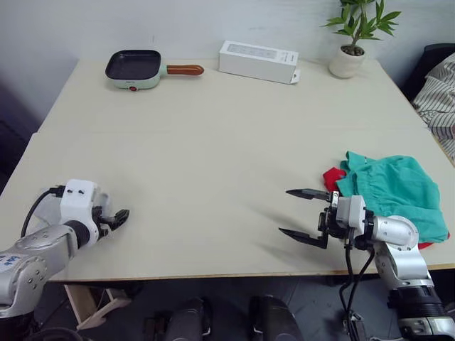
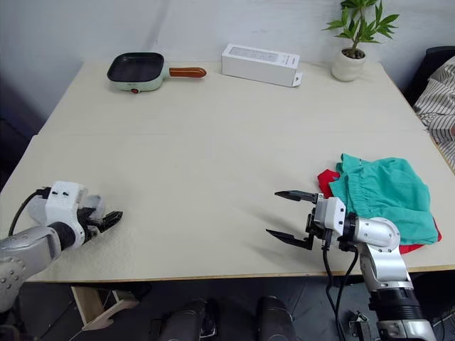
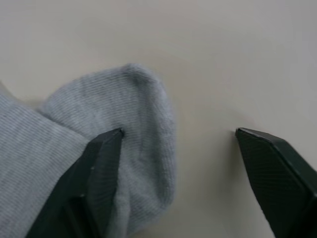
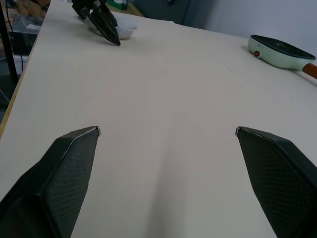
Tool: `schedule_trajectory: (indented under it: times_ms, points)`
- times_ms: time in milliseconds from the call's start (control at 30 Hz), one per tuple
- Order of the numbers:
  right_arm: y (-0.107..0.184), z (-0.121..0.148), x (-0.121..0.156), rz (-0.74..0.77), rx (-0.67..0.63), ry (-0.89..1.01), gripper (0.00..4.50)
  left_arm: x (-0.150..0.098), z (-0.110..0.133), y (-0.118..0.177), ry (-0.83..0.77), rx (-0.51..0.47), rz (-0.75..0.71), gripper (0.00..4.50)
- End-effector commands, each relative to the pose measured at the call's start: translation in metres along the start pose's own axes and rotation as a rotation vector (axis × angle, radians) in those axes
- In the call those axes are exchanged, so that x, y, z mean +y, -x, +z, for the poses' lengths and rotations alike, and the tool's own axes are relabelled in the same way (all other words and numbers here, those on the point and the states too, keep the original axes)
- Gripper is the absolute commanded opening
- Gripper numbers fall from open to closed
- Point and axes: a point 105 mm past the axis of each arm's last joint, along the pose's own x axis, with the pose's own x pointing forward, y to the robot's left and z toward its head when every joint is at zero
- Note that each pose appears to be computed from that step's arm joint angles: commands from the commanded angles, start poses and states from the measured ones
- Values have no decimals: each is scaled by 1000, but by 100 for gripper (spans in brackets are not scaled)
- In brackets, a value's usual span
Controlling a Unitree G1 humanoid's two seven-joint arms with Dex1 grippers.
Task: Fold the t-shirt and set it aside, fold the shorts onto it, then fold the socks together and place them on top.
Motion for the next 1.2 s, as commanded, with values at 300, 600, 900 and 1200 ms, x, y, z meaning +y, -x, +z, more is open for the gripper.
schedule_trajectory:
  times_ms: [300,600,900,1200]
  points:
    - [21,4,-4,-50,52,23,450,-72,23,-13,-223,-71,-322,2]
    - [55,0,0,-77,183,3,450,-212,45,-17,-376,-147,-774,2]
    - [69,-3,1,-132,258,7,450,-271,51,-10,-539,-208,-989,2]
    - [37,9,-5,-118,213,12,450,-254,82,14,-556,-431,-1151,207]
